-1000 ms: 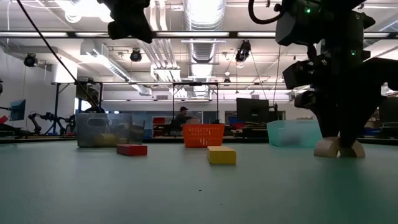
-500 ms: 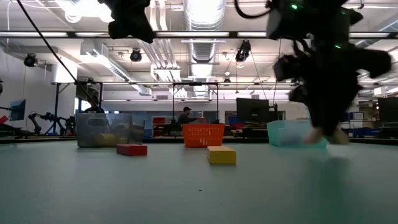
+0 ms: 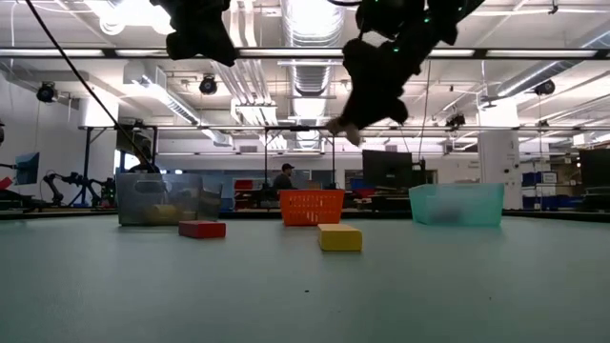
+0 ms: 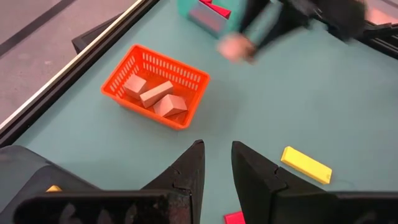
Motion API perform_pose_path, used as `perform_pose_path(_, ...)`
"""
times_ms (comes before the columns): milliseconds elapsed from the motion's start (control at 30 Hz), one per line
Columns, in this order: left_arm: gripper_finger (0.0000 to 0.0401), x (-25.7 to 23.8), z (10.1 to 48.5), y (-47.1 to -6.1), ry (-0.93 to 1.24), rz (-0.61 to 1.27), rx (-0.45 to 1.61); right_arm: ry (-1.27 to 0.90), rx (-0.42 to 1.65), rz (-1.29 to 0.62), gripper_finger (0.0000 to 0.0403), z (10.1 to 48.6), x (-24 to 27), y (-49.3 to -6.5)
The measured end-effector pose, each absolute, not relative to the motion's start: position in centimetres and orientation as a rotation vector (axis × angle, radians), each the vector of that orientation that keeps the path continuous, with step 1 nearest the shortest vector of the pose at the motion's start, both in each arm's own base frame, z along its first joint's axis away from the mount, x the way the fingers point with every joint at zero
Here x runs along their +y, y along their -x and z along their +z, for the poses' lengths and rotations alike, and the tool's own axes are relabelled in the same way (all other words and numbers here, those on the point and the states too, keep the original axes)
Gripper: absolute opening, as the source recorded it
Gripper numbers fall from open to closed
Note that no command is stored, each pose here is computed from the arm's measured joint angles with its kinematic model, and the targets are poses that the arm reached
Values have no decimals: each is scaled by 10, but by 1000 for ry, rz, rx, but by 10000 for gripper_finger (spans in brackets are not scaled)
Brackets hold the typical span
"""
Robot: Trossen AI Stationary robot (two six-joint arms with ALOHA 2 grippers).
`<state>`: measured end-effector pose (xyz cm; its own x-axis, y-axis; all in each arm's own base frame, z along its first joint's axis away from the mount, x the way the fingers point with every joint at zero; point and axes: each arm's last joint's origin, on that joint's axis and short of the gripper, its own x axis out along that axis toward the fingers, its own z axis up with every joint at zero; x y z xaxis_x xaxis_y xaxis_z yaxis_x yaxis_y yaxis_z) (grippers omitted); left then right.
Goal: Sort & place blocks by color
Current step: Put the brown block into the orange bin
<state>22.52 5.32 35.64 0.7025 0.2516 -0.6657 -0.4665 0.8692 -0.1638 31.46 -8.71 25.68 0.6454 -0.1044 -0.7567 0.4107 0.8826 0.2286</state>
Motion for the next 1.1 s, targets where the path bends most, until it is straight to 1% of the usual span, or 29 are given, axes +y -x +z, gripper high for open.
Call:
perform_pose_path(133, 63, 53, 356, -225, 334, 407, 682, -467, 645, -404, 121, 267, -126, -318)
perform_pose_path(267, 63, 53, 357, -225, 333, 408, 681, -537, 556, -469, 121, 257, -154, -326)
perform_pose_path(367, 63, 54, 357, -225, 327, 419, 679, -576, 518, -487, 121, 247, -165, -337)
perform_pose_path(533, 63, 54, 357, -225, 323, 426, 679, -632, 563, -533, 121, 224, -180, -354)
perform_pose_path(800, 63, 54, 357, -225, 322, 425, 680, -663, 650, -569, 121, 211, -196, -369)
perform_pose_path(1000, 63, 54, 357, -225, 321, 426, 680, -701, 662, -606, 165, 205, -200, -371)
perform_pose_path(1100, 63, 54, 356, -225, 321, 426, 680, -707, 695, -622, 174, 199, -199, -369)
